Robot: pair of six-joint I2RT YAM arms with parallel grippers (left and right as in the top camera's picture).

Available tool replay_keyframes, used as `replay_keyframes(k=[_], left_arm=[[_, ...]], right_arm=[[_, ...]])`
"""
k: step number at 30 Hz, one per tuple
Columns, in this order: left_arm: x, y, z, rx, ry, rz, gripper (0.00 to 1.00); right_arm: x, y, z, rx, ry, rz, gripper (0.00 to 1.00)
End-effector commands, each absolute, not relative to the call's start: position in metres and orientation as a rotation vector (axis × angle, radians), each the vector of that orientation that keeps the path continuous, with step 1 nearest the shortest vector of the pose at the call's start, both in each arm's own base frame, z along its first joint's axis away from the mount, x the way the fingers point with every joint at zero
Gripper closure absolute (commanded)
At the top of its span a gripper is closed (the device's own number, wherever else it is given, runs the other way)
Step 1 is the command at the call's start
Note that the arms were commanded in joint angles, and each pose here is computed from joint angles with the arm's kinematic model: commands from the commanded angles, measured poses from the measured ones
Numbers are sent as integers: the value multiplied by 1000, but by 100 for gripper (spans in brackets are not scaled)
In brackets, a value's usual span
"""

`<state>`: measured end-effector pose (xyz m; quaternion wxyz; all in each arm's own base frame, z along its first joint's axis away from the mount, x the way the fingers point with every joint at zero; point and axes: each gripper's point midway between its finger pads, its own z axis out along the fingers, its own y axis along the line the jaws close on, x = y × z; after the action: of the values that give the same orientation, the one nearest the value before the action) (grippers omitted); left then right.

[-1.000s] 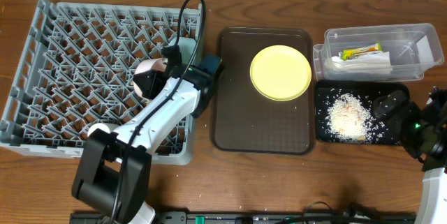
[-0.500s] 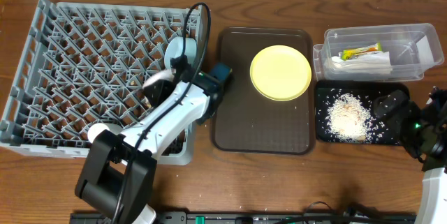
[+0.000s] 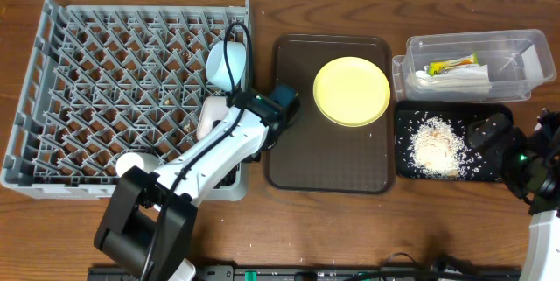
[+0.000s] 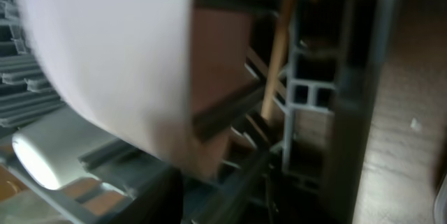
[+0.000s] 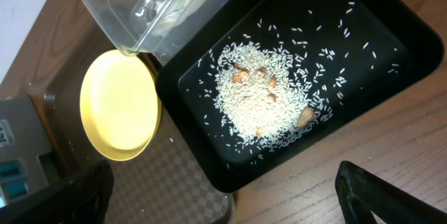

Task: Sort waste into correct bins and load items into the dishwasher
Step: 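Release the white bowl and pull the left gripper back toward the tray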

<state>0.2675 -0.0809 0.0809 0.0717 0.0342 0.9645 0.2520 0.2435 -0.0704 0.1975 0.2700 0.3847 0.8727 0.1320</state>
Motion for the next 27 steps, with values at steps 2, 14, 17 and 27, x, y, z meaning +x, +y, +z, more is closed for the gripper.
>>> replay_keyframes(k=[2,14,17,27], left_arm=[[251,-103,82,48,3010,516,57],[255,-123,143,-17,2844,138,81],[258,-126,144,-15,2828,115,92],[248,-132,88,47,2913,135,92]], right_arm=[[243,-70,196,1045,2352,366,1],[243,-70,196,1045,2352,366,1],[243,-70,196,1045,2352,366,1],[243,-70,196,1045,2352,366,1]])
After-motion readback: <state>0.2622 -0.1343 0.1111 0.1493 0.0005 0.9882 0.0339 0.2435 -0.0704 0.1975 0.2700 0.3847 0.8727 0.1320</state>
